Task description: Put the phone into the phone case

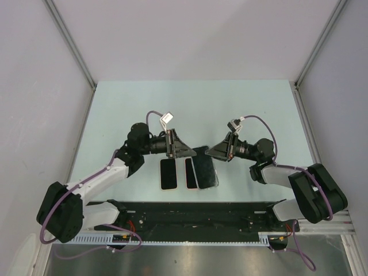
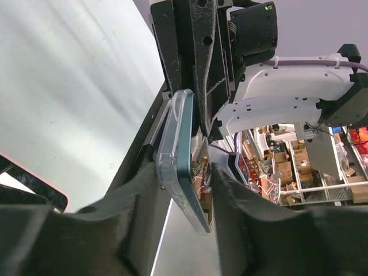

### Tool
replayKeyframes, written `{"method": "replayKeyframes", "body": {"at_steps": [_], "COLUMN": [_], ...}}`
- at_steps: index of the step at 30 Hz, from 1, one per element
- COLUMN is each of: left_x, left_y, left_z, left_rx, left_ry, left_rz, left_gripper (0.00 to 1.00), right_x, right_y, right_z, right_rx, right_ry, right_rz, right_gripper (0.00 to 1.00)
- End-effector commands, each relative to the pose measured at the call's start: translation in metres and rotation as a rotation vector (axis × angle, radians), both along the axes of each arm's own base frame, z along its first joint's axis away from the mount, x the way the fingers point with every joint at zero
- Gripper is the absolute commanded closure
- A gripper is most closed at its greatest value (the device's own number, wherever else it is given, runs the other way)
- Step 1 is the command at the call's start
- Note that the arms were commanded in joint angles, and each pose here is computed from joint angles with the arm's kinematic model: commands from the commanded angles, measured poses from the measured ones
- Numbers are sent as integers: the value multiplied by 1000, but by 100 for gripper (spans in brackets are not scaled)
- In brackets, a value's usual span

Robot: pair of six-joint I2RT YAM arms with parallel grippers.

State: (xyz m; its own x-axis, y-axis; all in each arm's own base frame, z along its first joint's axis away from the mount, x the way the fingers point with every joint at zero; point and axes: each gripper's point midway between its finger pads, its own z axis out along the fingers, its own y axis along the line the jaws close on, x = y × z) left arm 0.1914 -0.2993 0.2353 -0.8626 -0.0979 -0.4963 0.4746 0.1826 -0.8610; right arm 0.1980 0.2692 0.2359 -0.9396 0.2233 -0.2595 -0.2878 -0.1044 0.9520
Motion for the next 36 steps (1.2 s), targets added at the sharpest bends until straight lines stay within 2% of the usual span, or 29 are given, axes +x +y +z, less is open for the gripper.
{"method": "replayKeyframes", "body": {"at_steps": [1,3,4,5,6,8,11,13,14,15,17,18,21,29,32,36], "left_x": [-4,-3,-3,-2,0,2,8,8,7,7,6,4,1,-15,-15,-18], "left_y": [-3,-3,-4,-4,-4,-3,0,0,1,2,3,5,12,15,13,12], "left_z": [14,14,14,12,10,4,-2,-1,2,3,7,12,18,28,25,30], "left_rx": [-54,-51,-43,-34,-18,36,104,115,111,109,107,99,79,-74,-88,-128], "left_ry": [-33,-43,-40,-39,-58,-46,-67,-77,-83,-87,-97,-113,-119,-72,-58,-77], "left_rz": [-32,-34,-35,-34,-31,-19,20,24,24,24,30,34,59,24,14,-5], "left_gripper": [68,79,90,95,100,100,100,100,98,86,71,58,39,35,39,51], "right_x": [-18,-20,-20,-19,-19,-17,-14,-11,-9,-9,-8,-8,-11,-15,-18,-22], "right_y": [-6,-6,-6,-6,-6,-5,-4,-3,-2,-2,-3,-3,-6,-10,-9,-8], "right_z": [61,61,61,60,60,57,53,51,48,48,50,50,58,77,82,89], "right_rx": [158,156,155,154,154,149,144,141,138,138,141,143,155,194,207,224], "right_ry": [-327,-321,-320,-313,-308,-296,-285,-276,-266,-267,-277,-276,-301,-338,-332,-334], "right_rz": [0,10,13,12,13,13,8,3,2,0,-7,-9,-16,-33,-24,-15], "right_gripper": [91,82,77,67,62,53,50,60,79,87,99,100,100,100,100,99]}}
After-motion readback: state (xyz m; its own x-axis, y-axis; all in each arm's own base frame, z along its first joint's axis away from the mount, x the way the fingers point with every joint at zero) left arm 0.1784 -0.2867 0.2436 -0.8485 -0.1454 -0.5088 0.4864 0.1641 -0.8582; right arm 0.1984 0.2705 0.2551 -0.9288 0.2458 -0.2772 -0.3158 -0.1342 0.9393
